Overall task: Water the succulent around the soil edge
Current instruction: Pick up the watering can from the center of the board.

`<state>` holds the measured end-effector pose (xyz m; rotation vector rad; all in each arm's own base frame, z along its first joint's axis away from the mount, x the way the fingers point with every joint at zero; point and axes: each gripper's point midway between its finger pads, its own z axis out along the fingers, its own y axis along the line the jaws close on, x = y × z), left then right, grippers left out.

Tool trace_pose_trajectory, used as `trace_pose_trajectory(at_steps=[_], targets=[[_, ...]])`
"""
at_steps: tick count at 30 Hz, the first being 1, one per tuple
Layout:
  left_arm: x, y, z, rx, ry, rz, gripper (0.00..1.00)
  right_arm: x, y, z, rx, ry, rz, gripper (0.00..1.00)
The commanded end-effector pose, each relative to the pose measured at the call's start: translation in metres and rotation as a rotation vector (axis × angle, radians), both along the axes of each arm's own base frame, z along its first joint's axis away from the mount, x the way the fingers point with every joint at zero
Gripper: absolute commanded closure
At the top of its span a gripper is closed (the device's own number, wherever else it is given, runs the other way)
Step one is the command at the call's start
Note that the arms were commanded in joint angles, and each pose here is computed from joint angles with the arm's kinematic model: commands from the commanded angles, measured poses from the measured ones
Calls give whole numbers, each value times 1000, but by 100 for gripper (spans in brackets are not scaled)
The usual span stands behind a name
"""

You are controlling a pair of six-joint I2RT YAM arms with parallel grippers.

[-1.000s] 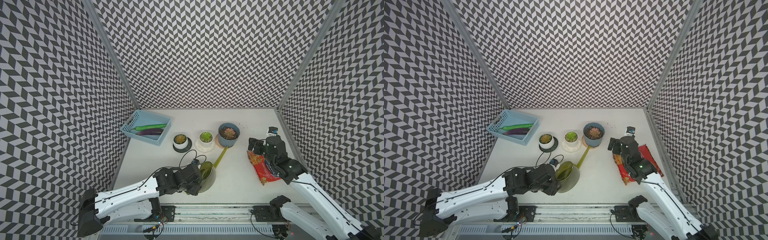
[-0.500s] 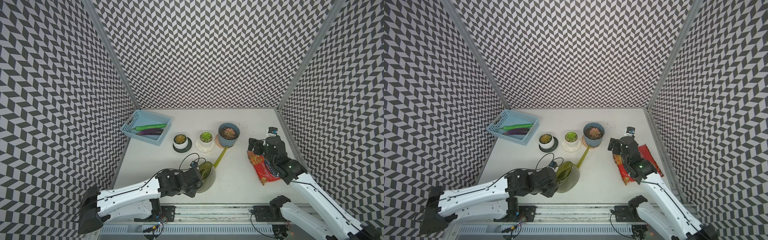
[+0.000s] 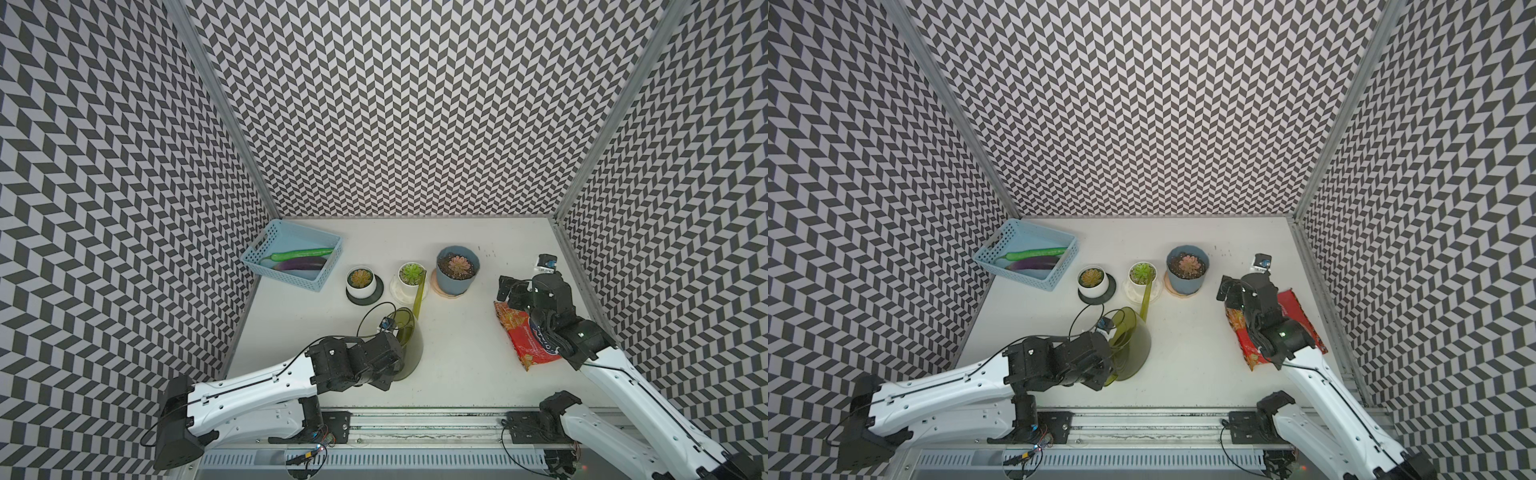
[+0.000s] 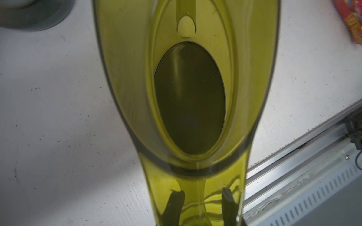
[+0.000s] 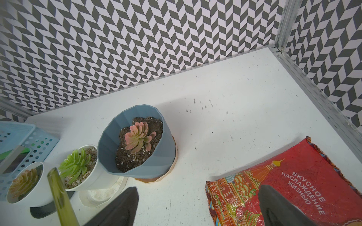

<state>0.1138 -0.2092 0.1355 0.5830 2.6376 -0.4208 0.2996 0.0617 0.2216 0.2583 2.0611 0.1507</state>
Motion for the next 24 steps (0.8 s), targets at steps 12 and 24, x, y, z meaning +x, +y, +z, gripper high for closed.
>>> trace_pose_trajectory(at_steps=[12, 24], targets=[[6, 1, 96, -145, -114, -8, 100, 12, 9, 12, 43, -63, 13, 0], [16, 22, 147, -112, -181, 58, 100, 12, 11, 24, 34, -72, 33, 0]])
